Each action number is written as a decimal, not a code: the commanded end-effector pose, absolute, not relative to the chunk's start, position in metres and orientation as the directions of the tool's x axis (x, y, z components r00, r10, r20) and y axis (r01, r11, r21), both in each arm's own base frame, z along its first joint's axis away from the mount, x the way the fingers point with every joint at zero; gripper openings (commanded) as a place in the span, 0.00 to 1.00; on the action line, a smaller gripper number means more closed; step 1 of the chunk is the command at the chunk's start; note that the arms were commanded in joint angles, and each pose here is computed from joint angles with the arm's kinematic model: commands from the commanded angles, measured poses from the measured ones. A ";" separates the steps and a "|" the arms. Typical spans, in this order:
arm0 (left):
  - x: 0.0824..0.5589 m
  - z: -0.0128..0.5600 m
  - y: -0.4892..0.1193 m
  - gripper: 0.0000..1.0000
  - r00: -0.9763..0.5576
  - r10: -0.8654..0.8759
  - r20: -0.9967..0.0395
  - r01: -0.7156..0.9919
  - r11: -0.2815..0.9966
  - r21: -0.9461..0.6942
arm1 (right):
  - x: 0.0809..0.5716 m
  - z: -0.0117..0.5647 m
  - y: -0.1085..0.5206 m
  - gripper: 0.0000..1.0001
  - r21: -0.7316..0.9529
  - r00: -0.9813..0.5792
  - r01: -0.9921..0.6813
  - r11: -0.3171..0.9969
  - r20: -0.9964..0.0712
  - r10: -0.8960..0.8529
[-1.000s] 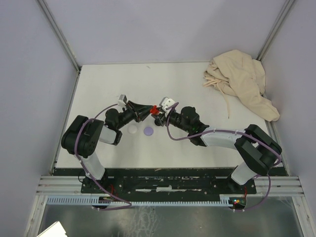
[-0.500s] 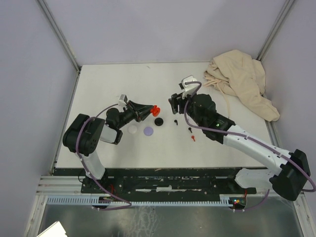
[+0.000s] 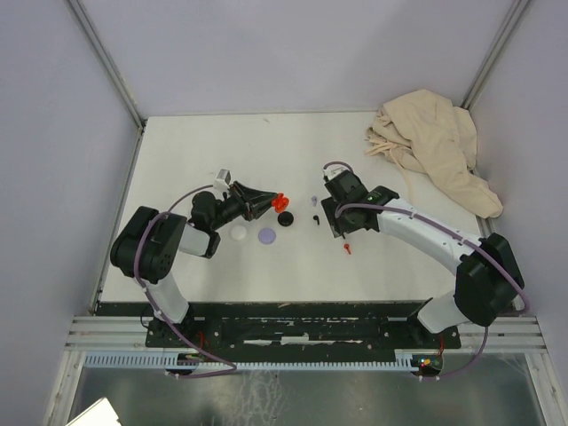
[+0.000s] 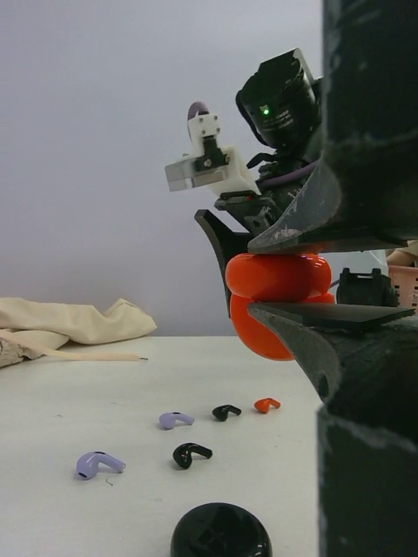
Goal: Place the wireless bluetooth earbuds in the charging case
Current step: Place the earbud in the charging case, then pick up the earbud from the center of the board.
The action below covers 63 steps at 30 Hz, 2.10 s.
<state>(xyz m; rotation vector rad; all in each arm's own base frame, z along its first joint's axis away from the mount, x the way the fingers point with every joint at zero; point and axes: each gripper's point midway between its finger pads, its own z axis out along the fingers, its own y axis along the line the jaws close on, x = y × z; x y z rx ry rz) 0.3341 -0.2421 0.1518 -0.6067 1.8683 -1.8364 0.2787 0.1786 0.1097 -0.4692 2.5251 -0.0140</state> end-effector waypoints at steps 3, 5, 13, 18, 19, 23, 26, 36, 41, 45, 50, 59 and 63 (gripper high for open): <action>0.328 0.178 -0.247 0.03 -0.818 -0.554 -0.155 0.147 0.059 -0.987 | 0.271 0.085 0.178 0.66 -0.056 -0.837 -0.329 0.943 -0.445 -0.318; 0.328 0.179 -0.248 0.03 -0.820 -0.549 -0.163 0.152 0.065 -0.986 | 0.271 0.076 0.178 0.66 -0.042 -0.849 -0.333 0.942 -0.421 -0.319; 0.327 0.177 -0.250 0.03 -0.824 -0.540 -0.170 0.152 0.077 -0.985 | 0.273 0.053 0.177 0.64 -0.019 -0.878 -0.335 0.942 -0.357 -0.320; 0.326 0.175 -0.251 0.03 -0.827 -0.537 -0.168 0.150 0.078 -0.986 | 0.274 0.042 0.177 0.60 -0.003 -0.889 -0.334 0.942 -0.333 -0.316; 0.327 0.175 -0.251 0.03 -0.827 -0.537 -0.168 0.149 0.078 -0.986 | 0.274 0.039 0.176 0.59 -0.001 -0.891 -0.333 0.943 -0.327 -0.315; 0.328 0.174 -0.251 0.03 -0.827 -0.537 -0.167 0.148 0.079 -0.986 | 0.273 0.033 0.175 0.57 0.007 -0.897 -0.336 0.942 -0.309 -0.317; 0.328 0.174 -0.252 0.03 -0.828 -0.535 -0.167 0.147 0.080 -0.986 | 0.273 0.030 0.174 0.56 0.010 -0.901 -0.334 0.943 -0.298 -0.316; 0.328 0.173 -0.252 0.03 -0.830 -0.533 -0.165 0.145 0.080 -0.986 | 0.271 0.020 0.172 0.49 0.028 -0.910 -0.333 0.943 -0.271 -0.313; 0.328 0.172 -0.252 0.03 -0.829 -0.534 -0.166 0.145 0.081 -0.986 | 0.268 0.017 0.171 0.47 0.037 -0.912 -0.336 0.941 -0.261 -0.315; 0.328 0.170 -0.252 0.03 -0.830 -0.533 -0.164 0.141 0.083 -0.986 | 0.266 0.015 0.170 0.46 0.040 -0.915 -0.333 0.942 -0.256 -0.313; 0.328 0.171 -0.252 0.03 -0.829 -0.535 -0.165 0.143 0.083 -0.986 | 0.266 0.013 0.169 0.43 0.042 -0.916 -0.332 0.942 -0.253 -0.311; 0.329 0.170 -0.252 0.03 -0.828 -0.536 -0.164 0.141 0.084 -0.986 | 0.266 0.011 0.166 0.36 0.040 -0.919 -0.327 0.944 -0.245 -0.308; 0.329 0.169 -0.252 0.03 -0.829 -0.536 -0.162 0.138 0.085 -0.987 | 0.266 0.011 0.165 0.29 0.035 -0.921 -0.323 0.946 -0.241 -0.306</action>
